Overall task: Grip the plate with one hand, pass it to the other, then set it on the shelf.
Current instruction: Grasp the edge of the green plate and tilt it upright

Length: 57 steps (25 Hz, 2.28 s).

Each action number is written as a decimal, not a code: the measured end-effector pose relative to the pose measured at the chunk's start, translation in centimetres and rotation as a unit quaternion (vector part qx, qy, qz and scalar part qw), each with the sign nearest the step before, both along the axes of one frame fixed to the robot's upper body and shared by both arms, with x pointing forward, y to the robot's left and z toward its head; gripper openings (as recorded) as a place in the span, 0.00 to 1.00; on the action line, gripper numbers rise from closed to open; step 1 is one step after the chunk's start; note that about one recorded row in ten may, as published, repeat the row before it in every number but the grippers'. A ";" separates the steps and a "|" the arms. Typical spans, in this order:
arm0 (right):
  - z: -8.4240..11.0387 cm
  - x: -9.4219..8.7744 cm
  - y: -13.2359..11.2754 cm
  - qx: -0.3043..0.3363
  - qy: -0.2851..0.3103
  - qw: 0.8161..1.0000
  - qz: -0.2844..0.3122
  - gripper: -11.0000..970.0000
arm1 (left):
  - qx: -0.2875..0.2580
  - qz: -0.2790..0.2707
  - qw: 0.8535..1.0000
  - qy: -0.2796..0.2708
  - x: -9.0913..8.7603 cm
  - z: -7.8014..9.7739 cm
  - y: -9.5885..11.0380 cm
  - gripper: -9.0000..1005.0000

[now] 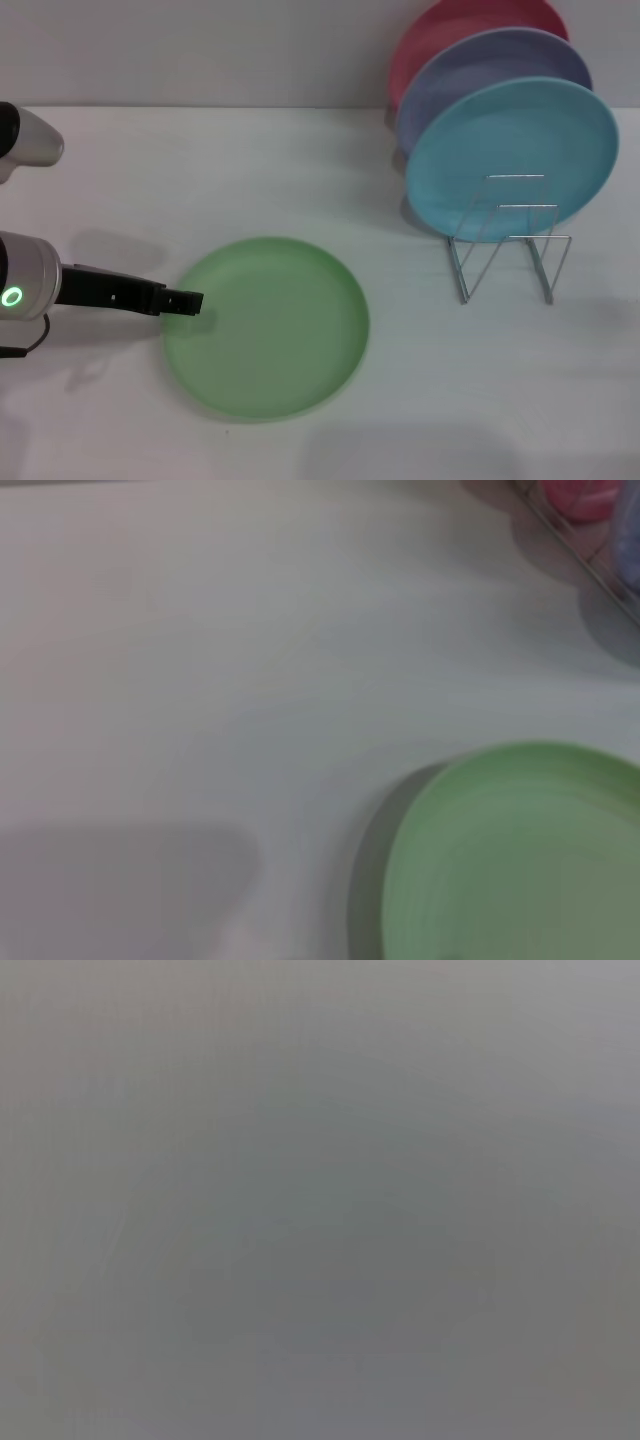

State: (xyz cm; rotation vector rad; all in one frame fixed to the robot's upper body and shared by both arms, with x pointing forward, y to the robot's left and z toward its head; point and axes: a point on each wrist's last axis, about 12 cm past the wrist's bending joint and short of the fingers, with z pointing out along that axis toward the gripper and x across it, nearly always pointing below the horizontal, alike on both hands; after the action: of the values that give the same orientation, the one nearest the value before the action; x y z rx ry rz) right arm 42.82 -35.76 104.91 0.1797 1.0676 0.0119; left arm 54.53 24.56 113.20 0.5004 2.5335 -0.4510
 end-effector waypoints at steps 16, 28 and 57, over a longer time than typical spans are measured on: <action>-0.1 -0.2 0.0 -0.001 0.004 1.000 0.000 0.85 | 0.005 0.004 1.000 0.018 0.4 -1.7 0.3 0.84; -0.2 -0.4 0.0 -0.002 0.006 1.000 0.002 0.85 | 0.006 0.003 1.000 0.027 0.7 -2.3 0.1 0.84; -0.2 -0.7 -0.3 -0.005 0.003 1.000 -0.003 0.85 | 0.023 -0.009 0.999 0.026 1.3 -2.3 -0.6 0.42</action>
State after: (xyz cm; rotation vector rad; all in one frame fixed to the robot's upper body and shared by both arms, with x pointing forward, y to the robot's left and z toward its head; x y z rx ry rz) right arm 42.15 -36.02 104.75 0.1747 1.0729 0.0003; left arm 55.86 23.97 110.95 0.5342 2.5969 -0.4186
